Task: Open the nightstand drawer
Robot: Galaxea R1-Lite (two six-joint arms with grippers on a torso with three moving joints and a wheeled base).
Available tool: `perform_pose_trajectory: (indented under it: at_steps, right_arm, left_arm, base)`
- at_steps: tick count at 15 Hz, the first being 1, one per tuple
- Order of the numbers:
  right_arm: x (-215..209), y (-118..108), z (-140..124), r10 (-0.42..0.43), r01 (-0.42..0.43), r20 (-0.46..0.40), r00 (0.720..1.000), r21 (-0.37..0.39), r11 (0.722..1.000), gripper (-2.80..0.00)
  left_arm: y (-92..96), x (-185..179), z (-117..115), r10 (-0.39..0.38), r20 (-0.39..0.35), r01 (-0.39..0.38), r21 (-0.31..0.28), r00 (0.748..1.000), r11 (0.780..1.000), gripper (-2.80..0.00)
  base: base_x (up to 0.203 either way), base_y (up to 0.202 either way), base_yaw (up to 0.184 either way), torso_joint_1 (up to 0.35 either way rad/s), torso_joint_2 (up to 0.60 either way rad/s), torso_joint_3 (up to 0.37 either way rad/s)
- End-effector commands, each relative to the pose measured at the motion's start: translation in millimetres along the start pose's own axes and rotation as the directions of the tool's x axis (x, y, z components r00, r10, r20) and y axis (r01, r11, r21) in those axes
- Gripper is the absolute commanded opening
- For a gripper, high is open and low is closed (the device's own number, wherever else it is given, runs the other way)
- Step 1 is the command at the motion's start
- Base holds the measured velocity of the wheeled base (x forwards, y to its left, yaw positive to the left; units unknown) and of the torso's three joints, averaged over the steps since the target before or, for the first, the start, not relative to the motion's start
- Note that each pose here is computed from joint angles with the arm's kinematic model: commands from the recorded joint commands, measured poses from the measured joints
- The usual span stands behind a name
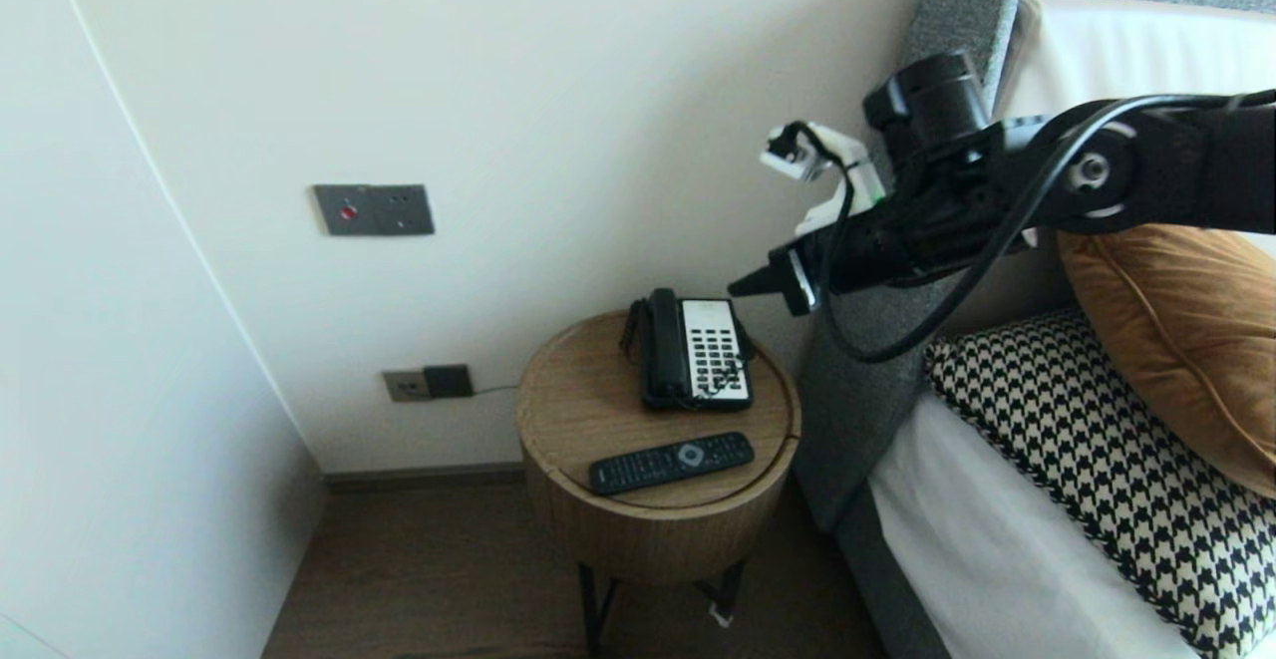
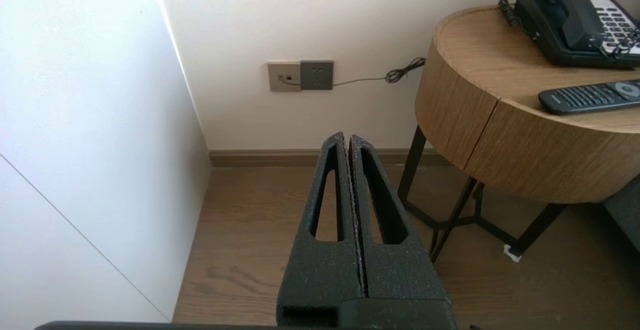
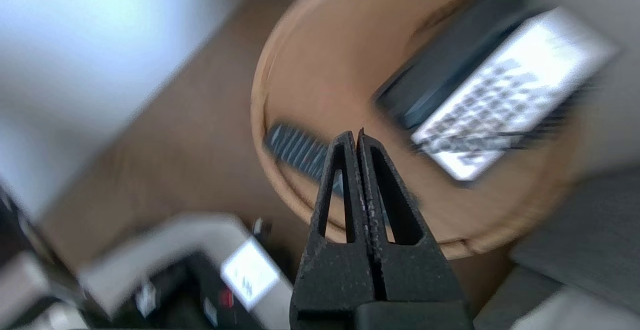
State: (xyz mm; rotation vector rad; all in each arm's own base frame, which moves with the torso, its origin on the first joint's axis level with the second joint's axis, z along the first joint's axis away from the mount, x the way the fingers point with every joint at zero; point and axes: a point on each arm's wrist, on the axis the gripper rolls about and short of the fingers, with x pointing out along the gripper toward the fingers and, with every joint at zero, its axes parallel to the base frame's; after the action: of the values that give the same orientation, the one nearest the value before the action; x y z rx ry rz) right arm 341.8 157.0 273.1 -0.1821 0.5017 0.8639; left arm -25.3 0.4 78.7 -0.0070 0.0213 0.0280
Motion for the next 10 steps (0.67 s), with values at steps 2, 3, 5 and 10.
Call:
perform_pose_trajectory:
  at_steps: [2,3,5,10]
  right_arm:
    - [51.8,-16.0,-30.1,0.166,-0.167,-0.099,0.981,-0.003,0.986,-2.8]
    - [53.7,-17.8,-35.0,0.187,-0.192,-0.107,0.976,-0.034,0.981,-2.8]
    - [59.5,-19.1,-47.3,0.202,-0.217,-0.145,0.968,-0.094,0.972,-2.8]
    - [75.1,-27.2,-74.0,0.22,-0.268,-0.235,0.947,-0.194,0.944,-2.8]
  left_arm:
    - [0.0,-0.1,0.1,0.001,0.001,-0.001,0.0,1.0,1.0,-2.8]
    - [0.0,-0.1,0.1,0.001,0.001,-0.001,0.0,1.0,1.0,-2.8]
    - [0.0,0.0,-0.2,0.001,0.0,-0.001,0.0,1.0,1.0,-2.8]
    - [0.0,-0.1,0.1,0.001,0.001,-0.001,0.0,1.0,1.0,-2.8]
  base:
    - [0.0,0.0,0.0,0.0,0.0,0.0]
    - [0.0,0.0,0.0,0.0,0.0,0.0]
    - [0.0,0.0,0.0,0.0,0.0,0.0]
    - [0.0,0.0,0.0,0.0,0.0,0.0]
